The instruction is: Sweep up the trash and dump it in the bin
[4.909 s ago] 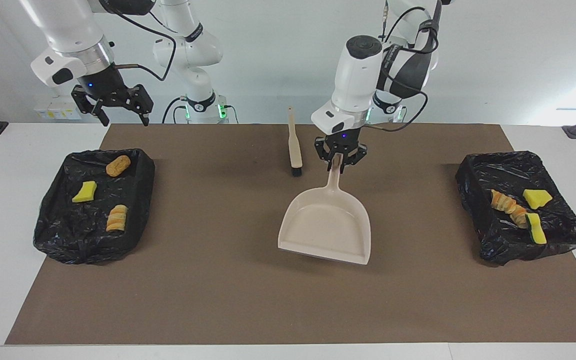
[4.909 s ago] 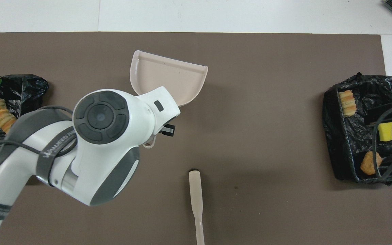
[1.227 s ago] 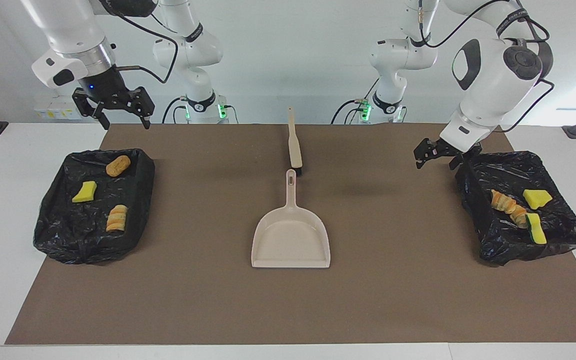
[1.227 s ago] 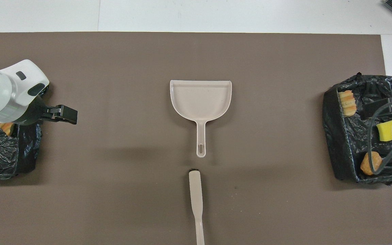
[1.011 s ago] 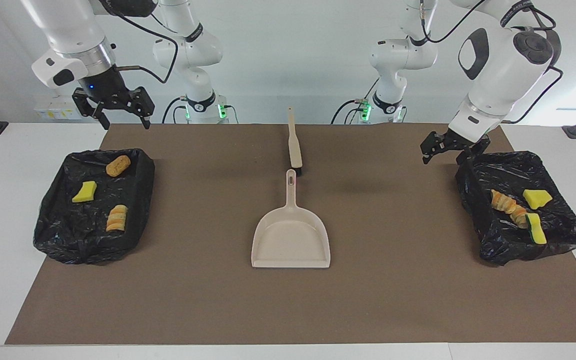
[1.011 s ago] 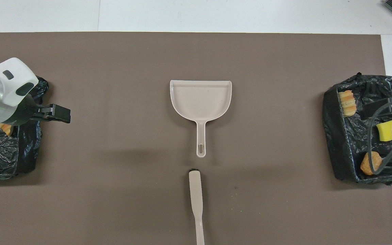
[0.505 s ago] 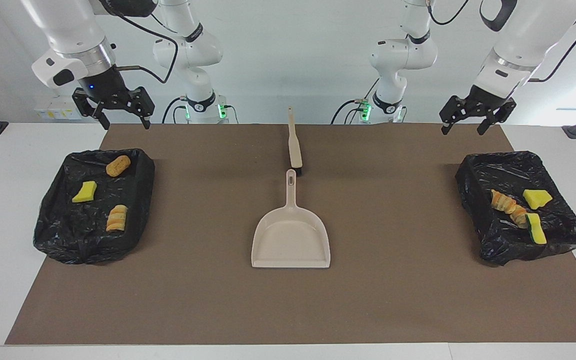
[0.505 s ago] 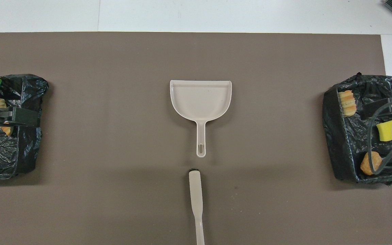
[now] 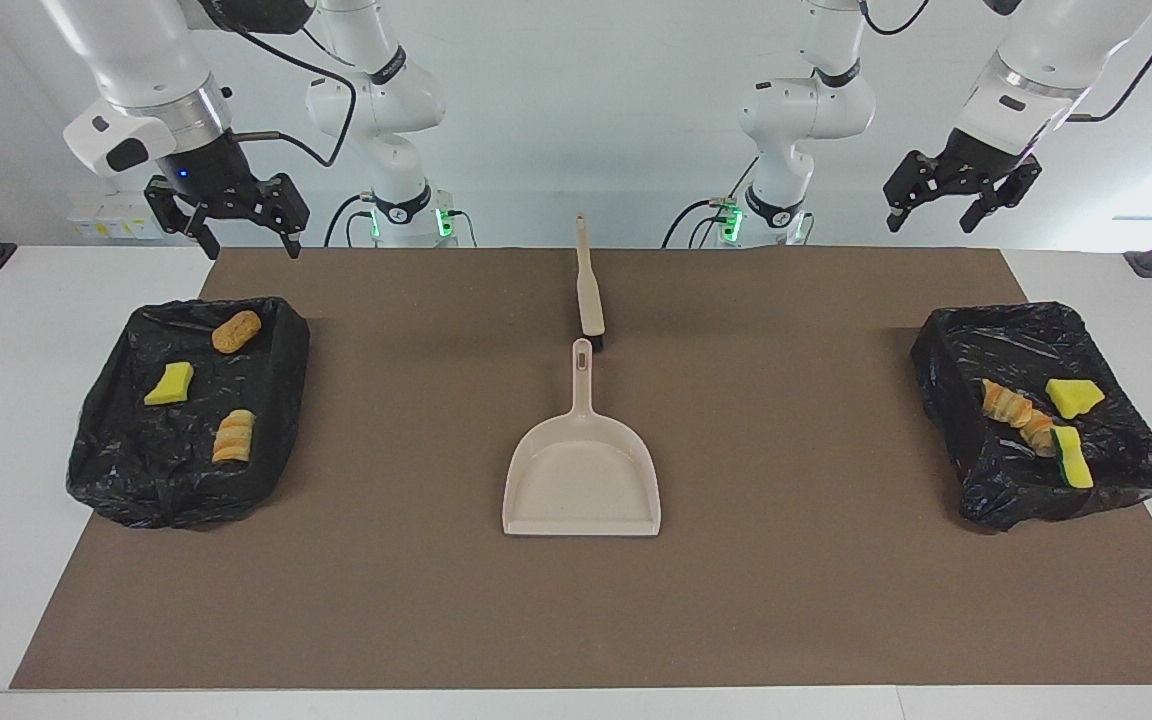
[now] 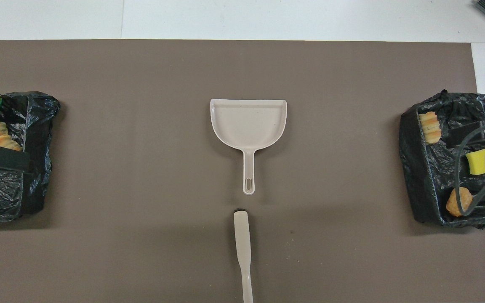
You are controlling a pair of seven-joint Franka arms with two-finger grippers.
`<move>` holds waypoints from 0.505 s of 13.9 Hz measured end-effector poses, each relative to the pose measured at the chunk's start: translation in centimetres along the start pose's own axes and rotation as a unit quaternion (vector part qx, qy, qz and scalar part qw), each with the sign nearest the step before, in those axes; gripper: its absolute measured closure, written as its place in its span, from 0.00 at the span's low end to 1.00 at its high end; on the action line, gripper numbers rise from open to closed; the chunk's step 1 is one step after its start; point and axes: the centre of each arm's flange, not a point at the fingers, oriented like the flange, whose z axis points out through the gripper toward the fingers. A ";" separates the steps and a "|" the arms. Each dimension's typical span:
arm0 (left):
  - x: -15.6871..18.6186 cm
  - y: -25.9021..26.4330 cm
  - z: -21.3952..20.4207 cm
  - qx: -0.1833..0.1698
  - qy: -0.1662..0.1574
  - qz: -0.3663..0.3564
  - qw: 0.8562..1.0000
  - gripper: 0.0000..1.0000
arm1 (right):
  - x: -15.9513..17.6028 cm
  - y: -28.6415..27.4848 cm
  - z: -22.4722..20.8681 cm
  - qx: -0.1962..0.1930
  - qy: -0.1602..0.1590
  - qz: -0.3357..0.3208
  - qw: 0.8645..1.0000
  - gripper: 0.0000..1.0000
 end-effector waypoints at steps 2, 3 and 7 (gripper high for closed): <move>-1.0 -0.1 -0.3 0.001 0.000 -0.001 1.000 0.00 | 0.0 0.0 0.0 0.000 0.000 0.000 1.000 0.00; -1.2 -0.1 -0.4 0.001 0.001 -0.001 1.000 0.00 | 0.0 0.0 0.0 0.000 0.000 0.000 1.000 0.00; -1.3 -0.1 -0.8 0.001 0.005 -0.001 1.000 0.00 | 0.0 0.0 0.0 0.000 0.000 0.000 1.000 0.00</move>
